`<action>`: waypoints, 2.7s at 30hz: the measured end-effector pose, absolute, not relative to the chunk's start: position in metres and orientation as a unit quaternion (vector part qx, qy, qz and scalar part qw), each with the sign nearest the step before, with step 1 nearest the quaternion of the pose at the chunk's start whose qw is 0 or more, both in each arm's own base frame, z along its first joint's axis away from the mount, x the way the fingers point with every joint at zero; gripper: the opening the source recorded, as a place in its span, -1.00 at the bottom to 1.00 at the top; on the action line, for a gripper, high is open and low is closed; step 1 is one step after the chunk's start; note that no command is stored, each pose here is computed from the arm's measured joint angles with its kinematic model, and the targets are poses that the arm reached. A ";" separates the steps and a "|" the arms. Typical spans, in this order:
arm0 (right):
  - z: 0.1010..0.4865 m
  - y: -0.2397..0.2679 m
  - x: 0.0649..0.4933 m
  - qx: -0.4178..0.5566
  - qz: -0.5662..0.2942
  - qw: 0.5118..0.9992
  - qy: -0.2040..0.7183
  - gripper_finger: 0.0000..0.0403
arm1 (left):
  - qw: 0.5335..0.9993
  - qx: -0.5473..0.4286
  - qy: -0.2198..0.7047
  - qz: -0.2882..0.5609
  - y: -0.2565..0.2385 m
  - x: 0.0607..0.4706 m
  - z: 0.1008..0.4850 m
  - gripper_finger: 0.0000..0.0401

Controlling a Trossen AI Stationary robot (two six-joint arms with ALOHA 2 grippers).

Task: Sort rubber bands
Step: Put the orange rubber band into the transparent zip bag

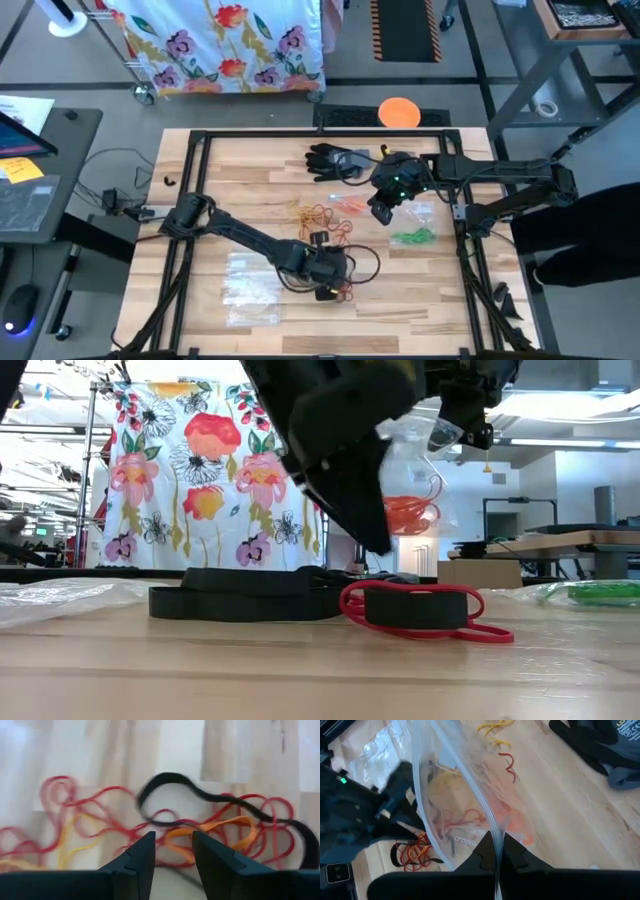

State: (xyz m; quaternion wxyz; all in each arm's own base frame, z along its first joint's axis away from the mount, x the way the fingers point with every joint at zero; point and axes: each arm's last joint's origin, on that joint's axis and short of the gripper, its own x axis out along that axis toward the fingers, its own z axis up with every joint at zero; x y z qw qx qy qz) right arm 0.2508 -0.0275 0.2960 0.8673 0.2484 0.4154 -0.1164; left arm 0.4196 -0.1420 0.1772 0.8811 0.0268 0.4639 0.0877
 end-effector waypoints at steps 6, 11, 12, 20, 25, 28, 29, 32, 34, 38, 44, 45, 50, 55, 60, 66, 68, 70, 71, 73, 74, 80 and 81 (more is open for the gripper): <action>0.296 -0.027 0.251 0.248 -0.116 0.868 0.415 -1.00 | 0.875 0.026 0.476 0.089 -0.143 0.421 0.165 -0.37; 0.296 -0.027 0.251 0.249 -0.117 0.868 0.414 -1.00 | 0.876 0.014 0.472 0.096 -0.143 0.420 0.162 -0.37; 0.296 -0.027 0.251 0.250 -0.117 0.867 0.414 -1.00 | 0.876 0.012 0.472 0.096 -0.143 0.420 0.162 -0.37; 0.296 -0.027 0.251 0.251 -0.116 0.867 0.414 -1.00 | 0.872 -0.001 0.478 0.106 -0.148 0.422 0.146 -0.37; 0.296 -0.026 0.251 0.250 -0.115 0.867 0.415 -1.00 | 0.867 0.004 0.486 0.112 -0.148 0.422 0.139 -0.37; 0.296 -0.026 0.251 0.250 -0.115 0.867 0.414 -1.00 | 0.867 0.004 0.486 0.112 -0.148 0.422 0.139 -0.39; 0.296 -0.026 0.251 0.250 -0.115 0.867 0.414 -1.00 | 0.866 0.004 0.486 0.113 -0.148 0.422 0.139 -0.43; 0.296 -0.026 0.251 0.250 -0.115 0.867 0.415 -1.00 | 0.865 0.007 0.489 0.112 -0.148 0.423 0.140 -0.66; 0.296 -0.026 0.251 0.250 -0.115 0.867 0.415 -1.00 | 0.862 0.022 0.495 0.111 -0.149 0.423 0.143 -0.88; 0.296 -0.026 0.251 0.250 -0.115 0.867 0.415 -1.00 | 0.865 0.050 0.484 0.118 -0.155 0.428 0.162 -0.96; 0.296 -0.026 0.251 0.251 -0.115 0.867 0.415 -1.00 | 0.851 0.098 0.494 0.145 -0.166 0.425 0.200 -0.99; 0.296 -0.026 0.251 0.251 -0.115 0.867 0.415 -1.00 | 0.851 0.102 0.494 0.145 -0.168 0.424 0.207 -0.99; 0.296 -0.026 0.251 0.251 -0.115 0.866 0.416 -1.00 | 0.849 0.130 0.493 0.138 -0.183 0.417 0.243 -0.99; 0.296 -0.026 0.251 0.252 -0.116 0.866 0.416 -1.00 | 0.850 0.167 0.485 0.122 -0.194 0.407 0.280 -1.00; 0.295 -0.026 0.250 0.266 -0.124 0.859 0.419 -1.00 | 0.847 0.166 0.496 0.100 -0.196 0.404 0.287 -1.00; 0.292 -0.025 0.246 0.265 -0.129 0.848 0.440 -1.00 | 0.835 0.195 0.509 0.075 -0.199 0.421 0.242 -0.87; 0.292 -0.025 0.246 0.265 -0.130 0.846 0.445 -1.00 | 0.833 0.209 0.507 0.068 -0.201 0.429 0.228 -0.75; 0.292 -0.025 0.245 0.265 -0.130 0.845 0.445 -1.00 | 0.836 0.215 0.499 0.078 -0.202 0.434 0.220 -0.62; 0.292 -0.025 0.245 0.265 -0.130 0.845 0.445 -1.00 | 0.843 0.209 0.488 0.085 -0.203 0.438 0.216 -0.55; 0.292 -0.025 0.245 0.265 -0.130 0.846 0.445 -1.00 | 0.846 0.199 0.487 0.085 -0.206 0.442 0.206 -0.45; 0.292 -0.025 0.246 0.265 -0.130 0.846 0.445 -1.00 | 0.840 0.206 0.496 0.079 -0.206 0.442 0.202 -0.41; 0.292 -0.025 0.245 0.265 -0.130 0.845 0.445 -1.00 | 0.803 0.252 0.520 0.145 -0.201 0.424 0.208 -0.39; 0.292 -0.025 0.245 0.265 -0.130 0.845 0.445 -1.00 | 0.797 0.257 0.523 0.159 -0.200 0.421 0.209 -0.40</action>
